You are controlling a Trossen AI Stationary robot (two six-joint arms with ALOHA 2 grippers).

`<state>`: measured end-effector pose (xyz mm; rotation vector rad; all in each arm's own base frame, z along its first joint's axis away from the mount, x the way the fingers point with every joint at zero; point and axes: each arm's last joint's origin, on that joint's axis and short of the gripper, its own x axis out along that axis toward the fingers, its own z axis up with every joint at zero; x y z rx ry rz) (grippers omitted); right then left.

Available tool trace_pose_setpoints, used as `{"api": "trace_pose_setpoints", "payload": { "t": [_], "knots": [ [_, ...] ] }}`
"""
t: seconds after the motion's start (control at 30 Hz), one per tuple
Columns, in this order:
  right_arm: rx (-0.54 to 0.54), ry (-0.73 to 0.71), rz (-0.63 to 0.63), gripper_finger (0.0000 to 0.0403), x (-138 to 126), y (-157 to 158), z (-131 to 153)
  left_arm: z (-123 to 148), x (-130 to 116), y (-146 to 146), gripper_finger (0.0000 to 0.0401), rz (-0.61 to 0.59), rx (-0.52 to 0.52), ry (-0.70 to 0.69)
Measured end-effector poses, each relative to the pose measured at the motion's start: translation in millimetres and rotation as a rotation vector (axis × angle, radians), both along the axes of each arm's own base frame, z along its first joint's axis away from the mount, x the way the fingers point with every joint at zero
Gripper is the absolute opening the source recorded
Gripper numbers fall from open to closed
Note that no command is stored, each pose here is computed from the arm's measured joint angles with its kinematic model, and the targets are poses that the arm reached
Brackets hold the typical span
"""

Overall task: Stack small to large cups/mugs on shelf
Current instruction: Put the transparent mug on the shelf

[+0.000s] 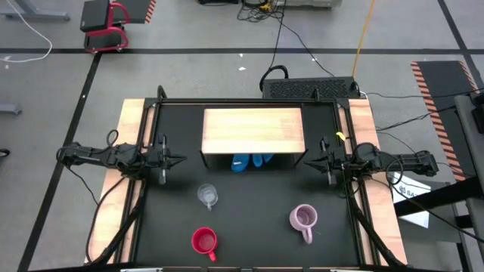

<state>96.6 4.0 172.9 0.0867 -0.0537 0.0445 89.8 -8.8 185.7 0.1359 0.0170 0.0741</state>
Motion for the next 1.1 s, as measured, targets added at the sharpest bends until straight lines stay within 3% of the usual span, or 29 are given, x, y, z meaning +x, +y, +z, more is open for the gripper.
{"api": "trace_pose_setpoints", "payload": {
  "t": [0.4, 0.53, 0.73, 0.87, 1.1],
  "knots": [
    [0.001, -0.027, 0.0, 0.0, 0, 0, 3, 1, 0, -2, 0.0024, -0.076, -0.07, -0.015],
    [0.0, -0.033, 0.0, 0.0, 0, 0, 3, 2, 0, -2, 0.0024, -0.078, -0.036, -0.024],
    [-0.104, -0.048, -0.008, 0.0, 0, 0, 4, 9, 2, -3, 0.0023, -0.103, -0.1, -0.089],
    [-0.114, -0.044, -0.009, 0.0, 0, 0, 4, 4, 8, -5, 0.0004, -0.118, -0.123, -0.022],
    [-0.123, -0.04, -0.01, 0.0, 0, 0, 3, 6, 24, -10, 0.0002, -0.171, -0.088, -0.027]
  ]
}}
